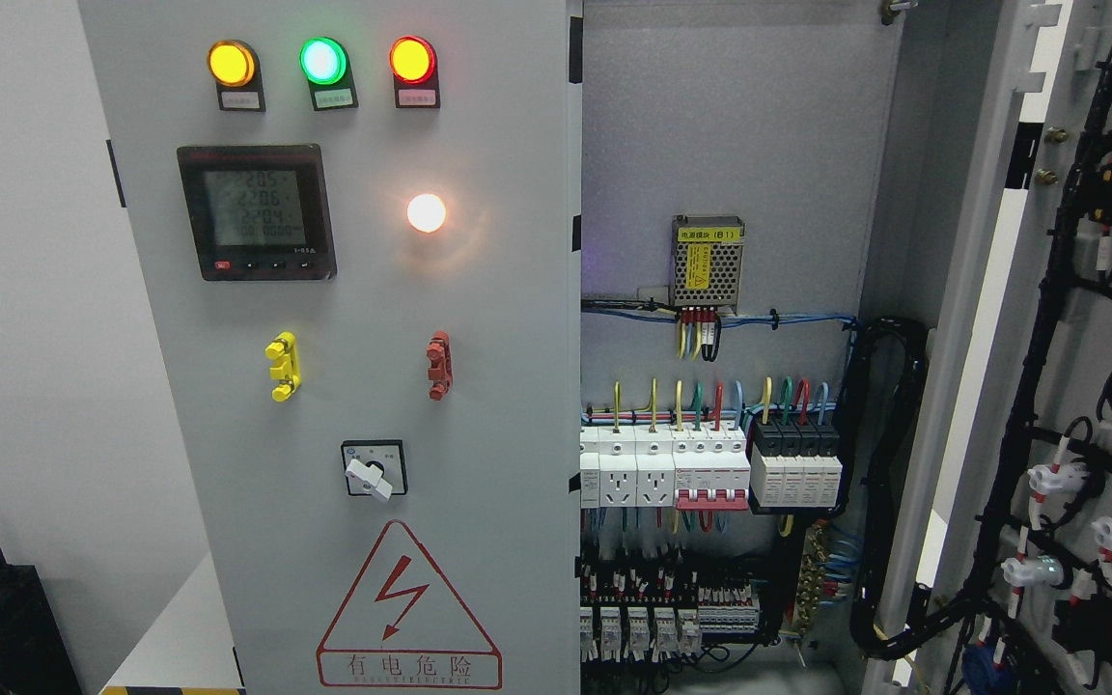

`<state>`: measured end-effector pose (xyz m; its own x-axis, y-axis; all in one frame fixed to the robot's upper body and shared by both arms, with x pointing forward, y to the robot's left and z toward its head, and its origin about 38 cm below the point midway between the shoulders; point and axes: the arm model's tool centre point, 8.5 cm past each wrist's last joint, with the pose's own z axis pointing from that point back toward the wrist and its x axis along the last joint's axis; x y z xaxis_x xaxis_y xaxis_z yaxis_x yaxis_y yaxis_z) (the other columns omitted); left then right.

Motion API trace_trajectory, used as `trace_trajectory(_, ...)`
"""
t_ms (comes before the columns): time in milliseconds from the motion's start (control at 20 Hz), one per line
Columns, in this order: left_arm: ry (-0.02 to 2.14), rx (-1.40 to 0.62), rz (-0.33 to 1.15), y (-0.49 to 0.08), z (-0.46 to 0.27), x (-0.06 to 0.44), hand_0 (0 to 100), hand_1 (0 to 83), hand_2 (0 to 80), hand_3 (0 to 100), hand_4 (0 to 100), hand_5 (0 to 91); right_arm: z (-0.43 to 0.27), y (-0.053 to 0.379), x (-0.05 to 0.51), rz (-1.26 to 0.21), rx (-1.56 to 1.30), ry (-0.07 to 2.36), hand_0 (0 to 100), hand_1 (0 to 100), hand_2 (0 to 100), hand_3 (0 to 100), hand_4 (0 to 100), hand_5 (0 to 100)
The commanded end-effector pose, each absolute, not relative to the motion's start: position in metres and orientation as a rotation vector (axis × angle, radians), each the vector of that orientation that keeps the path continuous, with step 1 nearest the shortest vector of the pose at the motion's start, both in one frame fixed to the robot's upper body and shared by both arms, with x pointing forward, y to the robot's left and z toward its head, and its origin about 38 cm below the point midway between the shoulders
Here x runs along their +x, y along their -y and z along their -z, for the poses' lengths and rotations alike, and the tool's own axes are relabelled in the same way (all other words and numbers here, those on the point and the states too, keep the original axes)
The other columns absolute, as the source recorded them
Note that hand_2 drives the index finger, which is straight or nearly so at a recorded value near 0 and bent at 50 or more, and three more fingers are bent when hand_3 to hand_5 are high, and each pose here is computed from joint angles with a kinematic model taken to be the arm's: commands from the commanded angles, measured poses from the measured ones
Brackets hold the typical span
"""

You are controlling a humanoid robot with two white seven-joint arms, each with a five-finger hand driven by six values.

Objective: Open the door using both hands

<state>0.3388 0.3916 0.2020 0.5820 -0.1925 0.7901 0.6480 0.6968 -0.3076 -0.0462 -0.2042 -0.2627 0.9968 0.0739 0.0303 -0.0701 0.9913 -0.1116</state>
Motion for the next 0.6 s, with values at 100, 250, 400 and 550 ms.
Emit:
trace_trajectory(100,0.676,-0.378,0.371,-0.489,-0.165,0.299,0,0.0,0.0,0,3,0.0,0.263,0.205,-0.046,-0.071,-0.112,0.034,11,0,0,0,0,0)
trace_trajectory(250,0.775,-0.382,0.393,-0.49,-0.156,0.292,0,0.0,0.0,0,3,0.0,0.263,0.205,-0.046,-0.072,-0.111,0.034,11,0,0,0,0,0)
trace_trajectory(400,0.802,-0.351,0.391,-0.496,-0.147,0.288,0,0.0,0.0,0,3,0.0,0.263,0.205,-0.046,-0.072,-0.111,0.034,11,0,0,0,0,0)
trace_trajectory(550,0.759,-0.334,0.373,-0.503,-0.131,0.275,0,0.0,0.0,0,3,0.0,0.263,0.205,-0.046,-0.072,-0.111,0.034,11,0,0,0,0,0)
